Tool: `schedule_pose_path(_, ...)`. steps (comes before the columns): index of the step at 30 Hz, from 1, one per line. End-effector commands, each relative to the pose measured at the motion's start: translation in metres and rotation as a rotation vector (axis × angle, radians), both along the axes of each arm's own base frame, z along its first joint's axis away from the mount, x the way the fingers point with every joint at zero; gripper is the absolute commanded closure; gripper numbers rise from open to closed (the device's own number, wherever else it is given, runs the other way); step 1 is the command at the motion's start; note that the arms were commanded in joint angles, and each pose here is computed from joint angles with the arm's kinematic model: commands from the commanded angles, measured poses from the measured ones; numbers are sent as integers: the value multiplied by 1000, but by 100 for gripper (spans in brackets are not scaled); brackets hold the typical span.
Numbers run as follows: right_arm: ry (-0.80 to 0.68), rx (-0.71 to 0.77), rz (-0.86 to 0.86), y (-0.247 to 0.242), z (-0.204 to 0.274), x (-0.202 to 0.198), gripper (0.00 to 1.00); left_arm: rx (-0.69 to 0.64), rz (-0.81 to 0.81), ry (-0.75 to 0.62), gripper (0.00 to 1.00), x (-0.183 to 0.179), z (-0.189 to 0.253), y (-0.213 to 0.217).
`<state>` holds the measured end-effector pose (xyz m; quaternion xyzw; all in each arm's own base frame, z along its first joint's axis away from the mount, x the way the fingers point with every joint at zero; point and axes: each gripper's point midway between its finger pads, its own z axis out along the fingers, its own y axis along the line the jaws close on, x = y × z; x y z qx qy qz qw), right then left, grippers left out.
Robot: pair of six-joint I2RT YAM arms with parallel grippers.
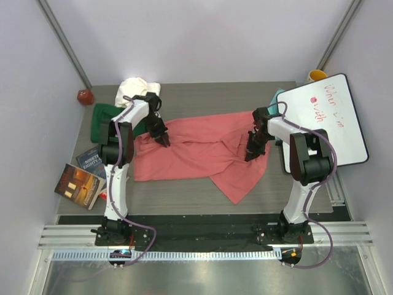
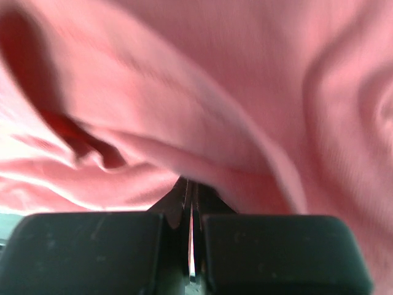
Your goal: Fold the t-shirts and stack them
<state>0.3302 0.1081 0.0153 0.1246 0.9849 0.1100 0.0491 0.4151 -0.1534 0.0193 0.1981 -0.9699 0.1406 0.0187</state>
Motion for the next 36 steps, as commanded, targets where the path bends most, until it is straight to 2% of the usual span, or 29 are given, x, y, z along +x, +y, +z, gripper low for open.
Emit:
schedule_pose_path(1, 48, -34, 44, -10, -3, -33, 98, 35, -71, 51, 80, -37, -12, 16)
schedule_pose_path(5, 79, -42, 48, -13, -6, -48, 98, 17, -91, 78, 71, -61, -13, 18)
schedule_pose_path(11, 66, -14, 48, -8, 10, -45, 95, 23, -103, 94, 70, -73, -14, 21)
schedule_pose_path(12, 32, -2, 48, -6, 21, -37, 93, 18, -104, 75, 69, -68, -9, 20)
schedule_pose_path(14, -1, 15, 51, -2, 34, -31, 85, 11, -103, 18, 60, -55, 6, 17)
schedule_pose_path(16, -78, 42, 50, 3, 60, -18, 85, -16, -99, -31, 55, -44, 20, 13)
schedule_pose_path(22, -243, 107, 42, 15, 118, 11, 83, -129, -34, -171, 55, -6, 67, 5)
schedule_pose_path(24, -263, 107, 38, 16, 124, 19, 84, -140, -23, -201, 55, 4, 76, 6)
schedule_pose_path(27, -281, 67, 44, 12, 122, 37, 86, -127, -28, -220, 55, 13, 77, 7)
schedule_pose_path(32, -242, -10, 33, 3, 76, 74, 89, -46, -36, -199, 57, 23, 56, 19)
schedule_pose_path(36, -273, -73, 8, -2, 57, 114, 90, 60, -48, -172, 65, 23, 42, 36)
